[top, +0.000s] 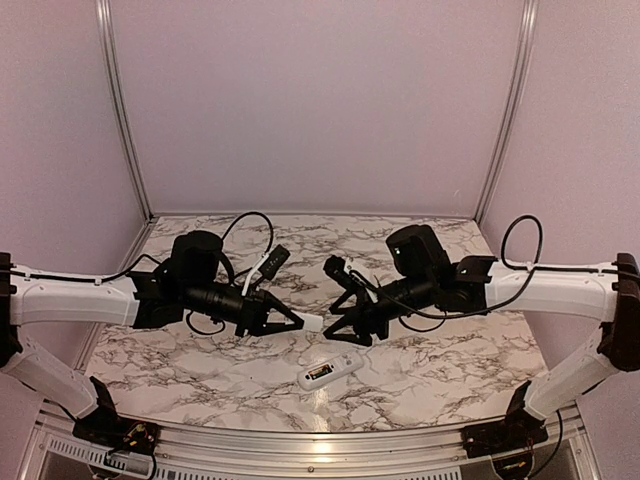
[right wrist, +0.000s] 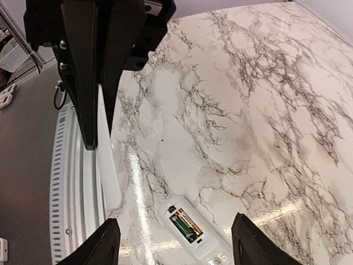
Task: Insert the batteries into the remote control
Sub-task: Pass from the right arm to the left, then adjust the remote control without the battery cover at the center of the board.
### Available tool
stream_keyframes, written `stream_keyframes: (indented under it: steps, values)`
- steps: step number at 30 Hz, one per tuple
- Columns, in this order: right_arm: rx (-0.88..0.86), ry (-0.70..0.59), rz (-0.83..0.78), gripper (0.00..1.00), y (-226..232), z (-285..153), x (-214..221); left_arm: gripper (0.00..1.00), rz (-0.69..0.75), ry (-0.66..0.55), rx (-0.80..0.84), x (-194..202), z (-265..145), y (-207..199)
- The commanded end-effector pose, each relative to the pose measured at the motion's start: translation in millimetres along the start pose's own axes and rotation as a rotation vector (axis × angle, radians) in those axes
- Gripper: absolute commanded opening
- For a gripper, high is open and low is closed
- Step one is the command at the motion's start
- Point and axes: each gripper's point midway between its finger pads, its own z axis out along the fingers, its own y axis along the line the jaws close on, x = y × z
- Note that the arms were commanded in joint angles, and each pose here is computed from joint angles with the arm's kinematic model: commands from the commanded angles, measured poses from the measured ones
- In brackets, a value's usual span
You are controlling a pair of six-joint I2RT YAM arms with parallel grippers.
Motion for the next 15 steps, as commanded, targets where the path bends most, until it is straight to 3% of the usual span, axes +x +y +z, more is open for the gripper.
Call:
stream_keyframes:
  steps: [1, 8, 15]
  values:
    - [0.308, 0.068, -0.018, 0.70, -51.4, -10.7, 19.2, 0.00, -0.091, -0.075, -0.114, -4.6, -21.3, 25.9]
    - [0.327, 0.211, -0.160, 0.91, -39.7, 13.9, 55.9, 0.00, -0.234, -0.262, -0.377, -18.1, -79.4, 77.4]
    - [0.345, 0.359, -0.274, 0.94, -35.3, 41.1, 88.3, 0.00, -0.343, -0.347, -0.443, -16.9, -109.5, 94.5]
